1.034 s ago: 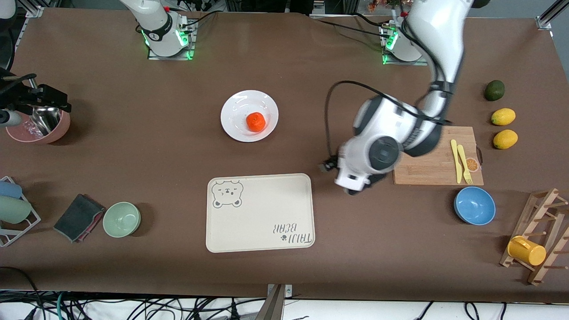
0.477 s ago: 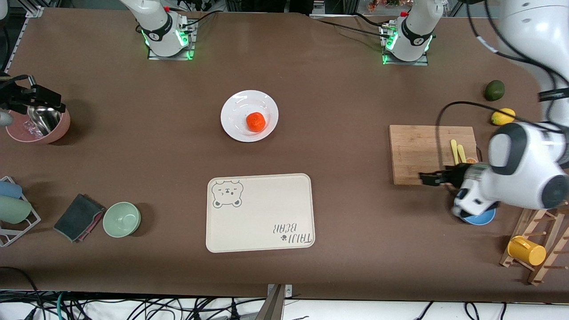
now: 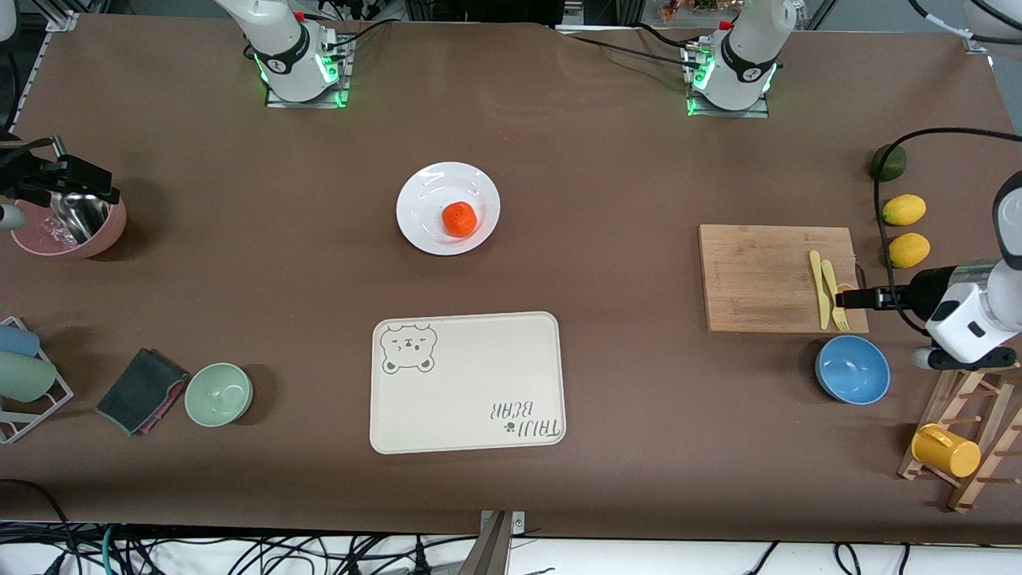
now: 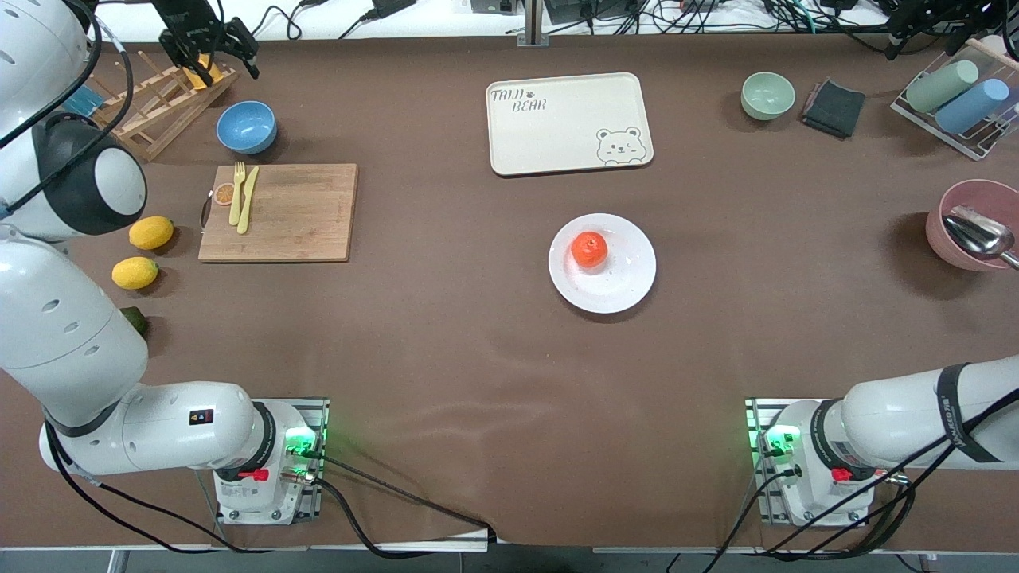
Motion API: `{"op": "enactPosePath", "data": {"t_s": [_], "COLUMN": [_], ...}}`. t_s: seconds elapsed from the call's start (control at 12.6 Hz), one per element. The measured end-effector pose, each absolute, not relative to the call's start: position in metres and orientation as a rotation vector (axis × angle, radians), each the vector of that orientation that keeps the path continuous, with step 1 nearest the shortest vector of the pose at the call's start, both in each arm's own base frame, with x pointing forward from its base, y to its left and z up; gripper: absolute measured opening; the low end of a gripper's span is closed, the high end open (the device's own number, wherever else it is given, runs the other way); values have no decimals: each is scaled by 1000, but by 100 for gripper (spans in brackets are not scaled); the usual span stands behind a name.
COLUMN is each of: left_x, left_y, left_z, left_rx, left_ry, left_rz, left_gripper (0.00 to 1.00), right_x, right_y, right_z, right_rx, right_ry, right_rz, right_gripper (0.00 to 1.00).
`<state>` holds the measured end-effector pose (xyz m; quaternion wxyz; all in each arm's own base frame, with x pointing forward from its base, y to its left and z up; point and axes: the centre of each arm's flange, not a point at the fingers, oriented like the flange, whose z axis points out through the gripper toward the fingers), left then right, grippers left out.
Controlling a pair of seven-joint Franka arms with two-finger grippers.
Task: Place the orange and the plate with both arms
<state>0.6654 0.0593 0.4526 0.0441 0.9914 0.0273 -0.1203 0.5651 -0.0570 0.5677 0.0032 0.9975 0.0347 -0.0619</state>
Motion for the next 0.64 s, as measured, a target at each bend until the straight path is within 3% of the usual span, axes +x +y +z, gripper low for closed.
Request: {"op": "enactPosePath", "data": {"t_s": [0.4,0.64], "left_x": [614,587], "left_y": [10,17], "left_z": [550,553], "left_rx": [3131,3133], "left_ry": [-32,-21], "left_rz": [-127,-112], "left_gripper": [100,100], "right_x": [568,577], "right_y": [-27,9], "right_z": [559,537], "right_rx": [3123,3162], "right_ry": [195,264], "right_rz": [-240,-297], "right_gripper": [100,100]}}
